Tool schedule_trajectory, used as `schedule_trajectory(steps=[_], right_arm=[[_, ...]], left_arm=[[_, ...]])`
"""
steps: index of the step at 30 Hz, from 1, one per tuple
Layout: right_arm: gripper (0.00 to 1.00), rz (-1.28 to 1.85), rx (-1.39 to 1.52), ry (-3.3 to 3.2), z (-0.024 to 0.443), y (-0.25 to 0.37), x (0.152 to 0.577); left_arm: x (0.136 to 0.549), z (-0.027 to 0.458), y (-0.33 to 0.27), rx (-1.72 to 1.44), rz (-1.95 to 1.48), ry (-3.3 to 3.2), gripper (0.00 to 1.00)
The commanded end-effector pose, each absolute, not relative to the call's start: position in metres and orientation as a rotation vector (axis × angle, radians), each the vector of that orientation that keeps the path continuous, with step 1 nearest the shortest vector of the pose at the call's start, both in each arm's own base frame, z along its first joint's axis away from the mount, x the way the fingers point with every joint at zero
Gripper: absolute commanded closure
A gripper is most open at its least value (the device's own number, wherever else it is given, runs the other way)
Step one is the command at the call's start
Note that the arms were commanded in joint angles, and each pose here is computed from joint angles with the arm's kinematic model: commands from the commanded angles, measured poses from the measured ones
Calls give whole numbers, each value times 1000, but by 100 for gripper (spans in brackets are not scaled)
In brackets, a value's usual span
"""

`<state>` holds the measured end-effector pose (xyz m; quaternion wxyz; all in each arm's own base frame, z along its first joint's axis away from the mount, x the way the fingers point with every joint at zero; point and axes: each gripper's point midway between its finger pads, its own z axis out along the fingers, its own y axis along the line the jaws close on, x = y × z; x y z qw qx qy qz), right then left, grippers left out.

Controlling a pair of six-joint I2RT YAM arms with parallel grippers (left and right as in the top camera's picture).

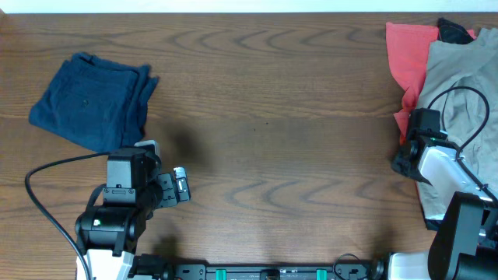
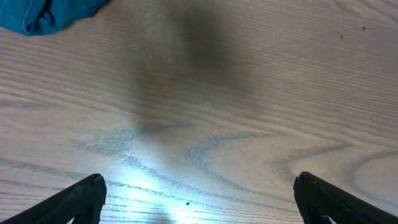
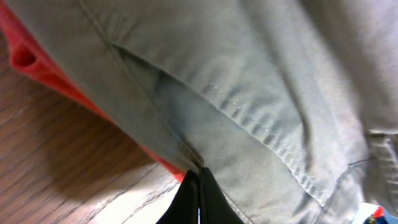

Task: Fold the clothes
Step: 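Reach the right gripper to the khaki shorts on the right pile, then grasp the khaki shorts with the right gripper and drag them leftward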

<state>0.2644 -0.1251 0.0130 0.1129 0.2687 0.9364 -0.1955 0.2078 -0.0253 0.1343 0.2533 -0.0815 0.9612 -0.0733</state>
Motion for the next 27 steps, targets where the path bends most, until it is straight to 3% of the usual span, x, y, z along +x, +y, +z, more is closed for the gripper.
schedule_trajectory(steps=[1, 11, 15, 19, 23, 27], right_arm=[[99, -469, 812, 2736, 23, -119, 275], [99, -164, 631, 2569, 150, -94, 318], [99, -42, 516, 2550, 167, -75, 319], [99, 428, 126, 2508, 185, -4, 327], [99, 1144, -547, 2032, 264, 104, 295], [99, 1282, -714, 1870, 285, 133, 278]], left_arm=[[211, 141, -25, -236, -207, 2594, 2], [211, 141, -25, -237, -207, 2595, 2], [211, 141, -25, -237, -207, 2595, 2], [211, 141, -25, -237, -207, 2595, 2], [211, 141, -25, -237, -207, 2595, 2], [211, 141, -25, -237, -207, 2595, 2]])
